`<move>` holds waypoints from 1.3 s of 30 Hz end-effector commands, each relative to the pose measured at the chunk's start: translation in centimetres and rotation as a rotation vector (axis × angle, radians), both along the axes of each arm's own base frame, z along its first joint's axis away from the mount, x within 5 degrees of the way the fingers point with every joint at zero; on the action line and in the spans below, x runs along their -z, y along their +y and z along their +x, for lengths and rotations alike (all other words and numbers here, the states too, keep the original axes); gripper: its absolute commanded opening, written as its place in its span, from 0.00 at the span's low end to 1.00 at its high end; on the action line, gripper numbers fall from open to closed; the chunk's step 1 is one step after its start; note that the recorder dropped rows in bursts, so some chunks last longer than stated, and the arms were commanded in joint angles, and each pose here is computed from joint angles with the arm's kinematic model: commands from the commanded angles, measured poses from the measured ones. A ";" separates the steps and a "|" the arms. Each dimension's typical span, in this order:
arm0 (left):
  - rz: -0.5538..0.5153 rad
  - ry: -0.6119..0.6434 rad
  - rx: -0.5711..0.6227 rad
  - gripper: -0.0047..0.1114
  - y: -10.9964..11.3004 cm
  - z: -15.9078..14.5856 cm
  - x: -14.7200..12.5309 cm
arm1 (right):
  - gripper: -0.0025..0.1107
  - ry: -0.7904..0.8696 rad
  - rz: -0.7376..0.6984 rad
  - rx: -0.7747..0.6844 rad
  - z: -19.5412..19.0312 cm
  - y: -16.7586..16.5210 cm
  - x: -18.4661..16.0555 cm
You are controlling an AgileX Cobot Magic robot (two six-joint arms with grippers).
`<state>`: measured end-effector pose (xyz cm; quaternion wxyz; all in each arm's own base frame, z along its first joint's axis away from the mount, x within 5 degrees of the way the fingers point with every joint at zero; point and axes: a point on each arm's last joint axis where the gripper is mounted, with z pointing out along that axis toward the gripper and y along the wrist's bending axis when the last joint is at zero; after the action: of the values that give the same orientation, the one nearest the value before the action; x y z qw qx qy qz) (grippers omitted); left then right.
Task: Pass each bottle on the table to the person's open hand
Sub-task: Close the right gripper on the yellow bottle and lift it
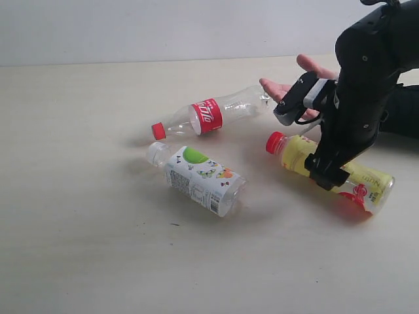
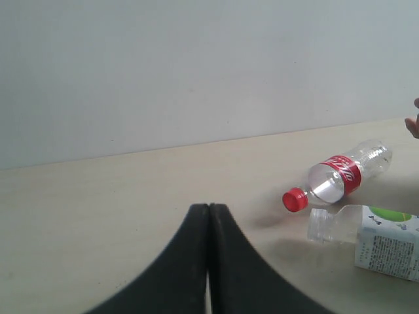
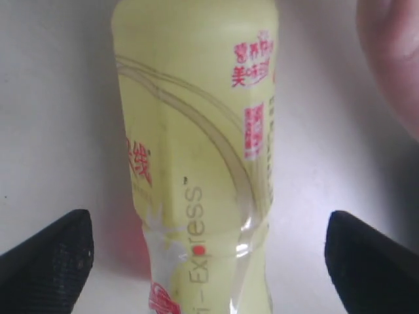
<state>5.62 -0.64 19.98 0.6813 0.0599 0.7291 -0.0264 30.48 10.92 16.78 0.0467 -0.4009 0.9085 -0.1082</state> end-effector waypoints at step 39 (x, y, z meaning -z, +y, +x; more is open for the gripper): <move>-0.007 -0.005 -0.003 0.04 0.0 0.0 0.0 | 0.05 0.033 -0.016 -0.018 1.0 0.2 3.6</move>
<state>5.62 -0.64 19.98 0.6813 0.0599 0.7291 -0.0264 31.29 11.34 13.19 0.0260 -0.4088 0.9062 -0.1046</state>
